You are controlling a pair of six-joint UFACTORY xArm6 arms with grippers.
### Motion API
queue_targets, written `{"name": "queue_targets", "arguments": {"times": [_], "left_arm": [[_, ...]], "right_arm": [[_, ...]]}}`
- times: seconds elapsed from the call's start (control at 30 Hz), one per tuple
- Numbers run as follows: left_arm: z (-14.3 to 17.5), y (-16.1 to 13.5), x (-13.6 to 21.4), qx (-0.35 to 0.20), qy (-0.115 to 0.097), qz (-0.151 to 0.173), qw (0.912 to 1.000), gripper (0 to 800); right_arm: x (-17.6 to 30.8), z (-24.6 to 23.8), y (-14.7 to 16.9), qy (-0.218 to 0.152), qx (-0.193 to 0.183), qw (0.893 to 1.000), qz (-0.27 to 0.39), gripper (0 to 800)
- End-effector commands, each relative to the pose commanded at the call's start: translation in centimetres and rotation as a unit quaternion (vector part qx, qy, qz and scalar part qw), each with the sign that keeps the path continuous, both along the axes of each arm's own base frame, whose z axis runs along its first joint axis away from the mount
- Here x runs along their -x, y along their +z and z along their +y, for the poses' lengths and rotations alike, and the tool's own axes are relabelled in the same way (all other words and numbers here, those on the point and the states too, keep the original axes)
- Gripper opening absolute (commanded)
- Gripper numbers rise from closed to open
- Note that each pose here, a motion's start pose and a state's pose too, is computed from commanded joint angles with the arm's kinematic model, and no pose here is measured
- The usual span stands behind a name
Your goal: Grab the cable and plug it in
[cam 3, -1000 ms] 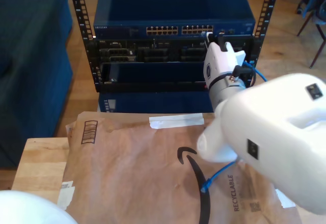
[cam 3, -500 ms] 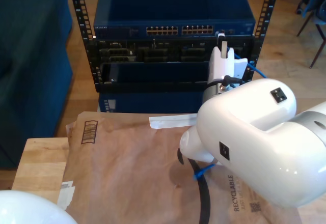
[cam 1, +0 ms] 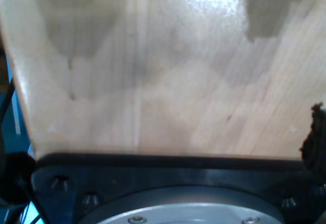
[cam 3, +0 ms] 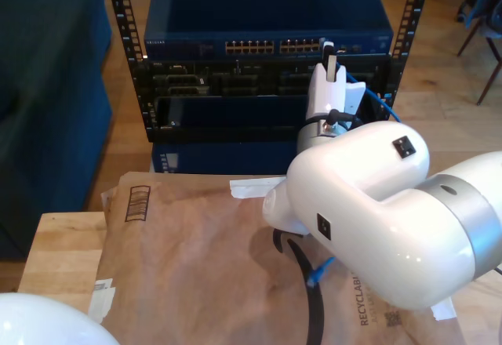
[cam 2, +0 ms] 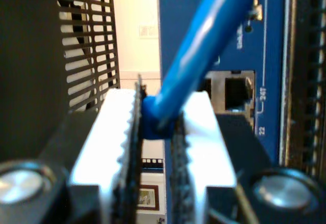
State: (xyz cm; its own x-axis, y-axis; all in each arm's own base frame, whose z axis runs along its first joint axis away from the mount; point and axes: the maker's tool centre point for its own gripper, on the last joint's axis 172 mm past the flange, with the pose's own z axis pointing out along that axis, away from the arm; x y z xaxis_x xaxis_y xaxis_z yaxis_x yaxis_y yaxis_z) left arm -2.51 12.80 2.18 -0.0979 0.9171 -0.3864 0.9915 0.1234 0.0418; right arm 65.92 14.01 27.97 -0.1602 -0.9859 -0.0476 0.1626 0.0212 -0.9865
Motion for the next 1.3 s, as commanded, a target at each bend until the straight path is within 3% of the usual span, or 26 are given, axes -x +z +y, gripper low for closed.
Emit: {"name": "queue_targets", "arguments": {"times": [0.47,0.8,1.3], "left_arm": [[0.0,0.0,0.0,0.0,0.0,0.0,1.0,800],[0.0,0.0,0.0,0.0,0.0,0.0,1.0,800],[0.0,0.0,0.0,0.0,0.0,0.0,1.0,800]], "right_arm": [[-0.31,0.12,-0.81,0.001,0.005,1.0,0.002,0],[0.26,-0.34,-0.2,-0.012,0.042,0.999,-0.004,0],[0.12,-0.53,-0.39,-0.012,0.043,0.999,-0.002,0]]}}
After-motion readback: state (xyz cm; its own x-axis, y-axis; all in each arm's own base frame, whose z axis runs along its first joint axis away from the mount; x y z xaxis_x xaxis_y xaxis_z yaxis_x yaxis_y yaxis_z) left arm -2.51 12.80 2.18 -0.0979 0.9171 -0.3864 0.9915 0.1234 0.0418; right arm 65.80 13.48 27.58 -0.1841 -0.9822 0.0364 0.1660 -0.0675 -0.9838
